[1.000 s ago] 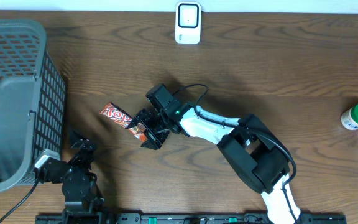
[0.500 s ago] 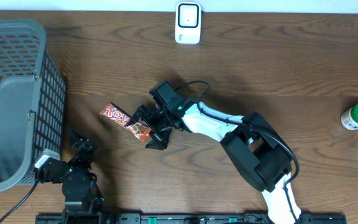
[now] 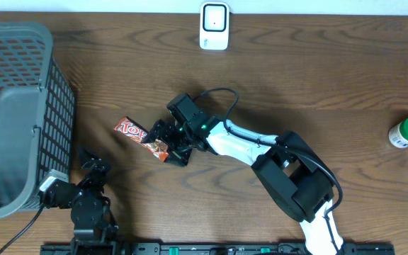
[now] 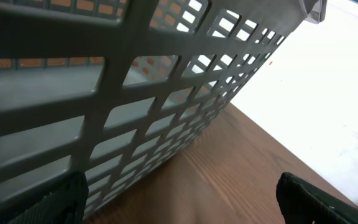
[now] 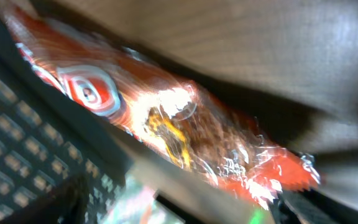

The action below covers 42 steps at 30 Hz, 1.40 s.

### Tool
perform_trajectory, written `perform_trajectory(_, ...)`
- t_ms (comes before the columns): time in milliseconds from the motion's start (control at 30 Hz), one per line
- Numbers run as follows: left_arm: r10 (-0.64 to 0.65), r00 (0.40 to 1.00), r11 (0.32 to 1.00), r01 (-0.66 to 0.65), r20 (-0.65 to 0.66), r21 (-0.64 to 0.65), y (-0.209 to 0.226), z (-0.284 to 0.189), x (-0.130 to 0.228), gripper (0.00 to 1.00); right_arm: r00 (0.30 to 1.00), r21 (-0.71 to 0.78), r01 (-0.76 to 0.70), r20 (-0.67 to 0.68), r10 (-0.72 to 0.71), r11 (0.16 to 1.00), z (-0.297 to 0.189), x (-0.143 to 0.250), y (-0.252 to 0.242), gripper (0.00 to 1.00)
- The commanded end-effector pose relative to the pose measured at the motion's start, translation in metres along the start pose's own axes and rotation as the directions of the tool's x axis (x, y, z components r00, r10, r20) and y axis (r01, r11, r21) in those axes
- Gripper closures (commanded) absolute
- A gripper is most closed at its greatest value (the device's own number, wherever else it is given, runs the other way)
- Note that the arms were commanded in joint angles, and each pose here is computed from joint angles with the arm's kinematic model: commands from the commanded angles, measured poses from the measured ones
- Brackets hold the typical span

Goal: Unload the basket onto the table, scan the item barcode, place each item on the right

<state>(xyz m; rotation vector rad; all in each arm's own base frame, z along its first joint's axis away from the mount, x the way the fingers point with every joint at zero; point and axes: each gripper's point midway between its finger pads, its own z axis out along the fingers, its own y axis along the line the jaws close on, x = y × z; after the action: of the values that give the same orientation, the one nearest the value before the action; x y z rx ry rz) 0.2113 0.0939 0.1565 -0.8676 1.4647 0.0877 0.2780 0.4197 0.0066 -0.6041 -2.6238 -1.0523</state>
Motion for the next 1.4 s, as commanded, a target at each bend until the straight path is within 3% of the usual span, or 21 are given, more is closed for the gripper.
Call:
perform_trajectory(0,0.021,1.0,0.999,-0.021,-0.013,-0.032,0.009,0.001,0.008,0.03,0.865,0.445,-0.136,0.489,-0.113,0.885,0.009,-0.111,-0.174,0.15)
perform_trajectory(233,0.02,1.0,0.999,-0.021,-0.014,-0.031,0.008,0.001,0.008,0.03,0.863,0.45,-0.137,0.491,-0.117,0.882,0.01,-0.11,-0.175,0.28)
perform_trajectory(333,0.02,1.0,0.999,-0.021,-0.014,-0.031,0.009,0.001,0.008,0.03,0.863,0.451,-0.163,0.496,-0.095,0.877,0.01,-0.109,-0.18,0.49)
perform_trajectory(367,0.02,1.0,0.999,-0.021,-0.013,-0.032,0.009,0.001,0.008,0.03,0.865,0.451,-0.175,0.495,-0.082,0.875,0.011,-0.108,-0.182,0.6)
perform_trajectory(400,0.021,1.0,0.999,-0.021,-0.013,-0.032,0.009,0.001,0.008,0.03,0.867,0.452,-0.178,0.492,-0.078,0.874,0.011,-0.107,-0.183,0.78)
perform_trajectory(467,0.02,1.0,0.999,-0.021,-0.014,-0.031,0.008,0.001,0.008,0.03,0.87,0.449,-0.177,0.488,-0.075,0.876,0.011,-0.107,-0.182,0.98)
perform_trajectory(667,0.021,1.0,0.999,-0.021,-0.014,-0.031,0.009,0.001,0.008,0.03,0.868,0.473,-0.043,0.454,-0.202,0.88,-0.002,-0.111,-0.152,0.99)
perform_trajectory(800,0.021,1.0,0.999,-0.021,-0.014,-0.031,0.008,0.001,0.008,0.03,0.774,0.548,0.027,0.518,-0.365,0.836,-0.061,-0.113,-0.116,0.99)
perform_trajectory(967,0.02,1.0,0.999,-0.021,-0.013,-0.032,0.009,0.001,0.008,0.03,0.662,0.639,-0.049,0.596,-0.455,0.767,-0.155,-0.094,-0.099,0.99)
perform_trajectory(1067,0.021,1.0,0.999,-0.021,-0.013,-0.032,0.009,0.001,0.008,0.02,0.631,0.683,-0.058,0.59,-0.503,0.728,-0.193,-0.085,-0.096,0.99)
perform_trajectory(1167,0.021,1.0,0.999,-0.021,-0.014,-0.031,0.009,0.001,0.008,0.03,0.63,0.712,0.032,0.53,-0.567,0.701,-0.212,-0.079,-0.085,0.99)
perform_trajectory(1233,0.02,1.0,0.999,-0.021,-0.014,-0.031,0.008,0.001,0.008,0.03,0.668,0.674,0.076,0.512,-0.54,0.734,-0.212,-0.072,-0.08,0.96)
perform_trajectory(1300,0.02,1.0,0.999,-0.021,-0.013,-0.032,0.009,0.001,0.008,0.03,0.747,0.588,0.135,0.469,-0.472,0.797,-0.2,-0.061,-0.073,0.45)
perform_trajectory(1367,0.02,1.0,0.999,-0.021,-0.013,-0.032,0.009,0.001,0.008,0.03,0.807,0.522,0.172,0.412,-0.423,0.836,-0.184,-0.053,-0.069,0.11)
